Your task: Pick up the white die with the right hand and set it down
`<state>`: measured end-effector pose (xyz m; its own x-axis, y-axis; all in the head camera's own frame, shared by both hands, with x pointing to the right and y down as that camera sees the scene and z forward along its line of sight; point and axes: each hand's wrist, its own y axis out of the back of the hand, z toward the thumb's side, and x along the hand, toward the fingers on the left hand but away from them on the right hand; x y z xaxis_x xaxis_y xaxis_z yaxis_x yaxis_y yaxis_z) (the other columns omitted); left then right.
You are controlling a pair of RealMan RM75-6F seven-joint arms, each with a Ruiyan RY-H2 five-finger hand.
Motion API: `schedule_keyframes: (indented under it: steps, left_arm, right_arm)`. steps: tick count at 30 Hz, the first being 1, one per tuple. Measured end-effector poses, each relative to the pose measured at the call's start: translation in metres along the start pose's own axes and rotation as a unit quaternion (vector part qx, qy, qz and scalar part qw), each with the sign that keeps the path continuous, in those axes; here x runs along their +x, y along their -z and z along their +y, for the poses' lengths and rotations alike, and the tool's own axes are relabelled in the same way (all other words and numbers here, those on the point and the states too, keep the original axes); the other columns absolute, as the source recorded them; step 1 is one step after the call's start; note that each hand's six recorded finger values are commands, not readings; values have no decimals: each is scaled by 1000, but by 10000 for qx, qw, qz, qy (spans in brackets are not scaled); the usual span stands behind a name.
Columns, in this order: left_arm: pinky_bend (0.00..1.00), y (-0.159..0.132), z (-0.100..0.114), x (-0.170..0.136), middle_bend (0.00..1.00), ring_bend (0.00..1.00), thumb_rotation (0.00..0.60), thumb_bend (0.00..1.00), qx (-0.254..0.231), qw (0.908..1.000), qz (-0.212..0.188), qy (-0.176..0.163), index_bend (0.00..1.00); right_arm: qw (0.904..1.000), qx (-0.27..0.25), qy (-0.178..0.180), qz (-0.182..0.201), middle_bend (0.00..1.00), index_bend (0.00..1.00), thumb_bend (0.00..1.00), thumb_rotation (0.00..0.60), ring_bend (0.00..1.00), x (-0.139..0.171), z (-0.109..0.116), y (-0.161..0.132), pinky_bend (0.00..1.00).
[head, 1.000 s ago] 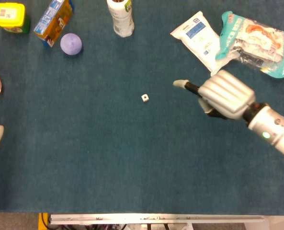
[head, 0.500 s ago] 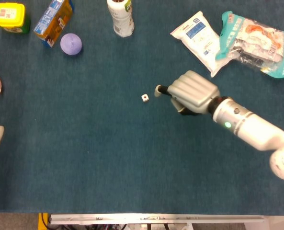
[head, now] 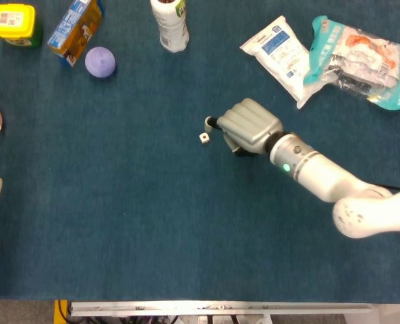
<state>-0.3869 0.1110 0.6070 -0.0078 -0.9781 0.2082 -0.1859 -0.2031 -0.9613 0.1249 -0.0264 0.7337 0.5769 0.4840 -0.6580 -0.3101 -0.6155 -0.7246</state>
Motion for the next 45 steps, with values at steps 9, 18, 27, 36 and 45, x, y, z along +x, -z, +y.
schedule_keyframes:
  steps: [9,18,27,36,45]
  left_arm:
    - [48,2,1,-1,124,77,600,274,-48,10000,15,-30,31]
    - [48,6,2,-1,125,77,600,274,-57,10000,37,-43,31]
    - [48,6,2,-1,125,78,600,274,-57,10000,46,-44,31]
    - [48,8,1,-1,125,77,600,274,4,10000,79,-48,31]
    - [47,9,1,-1,125,77,600,274,5,9999,87,-60,31]
  right_arm:
    - [9999,-31,-137,-92,1000,297,979,596,1000,-21,-10,-5,1000]
    - [9996,-50,-179,-199,1000,297,978,597,1000,-33,-14,-3,1000]
    - [9993,-107,-237,-267,1000,297,978,596,1000,-42,-18,-1,1000]
    - [9990,-172,-348,-218,1000,297,978,597,1000,-40,-26,-2,1000]
    - [9992,-290,-269,-105,1000,289,978,597,1000,-21,-25,0,1000]
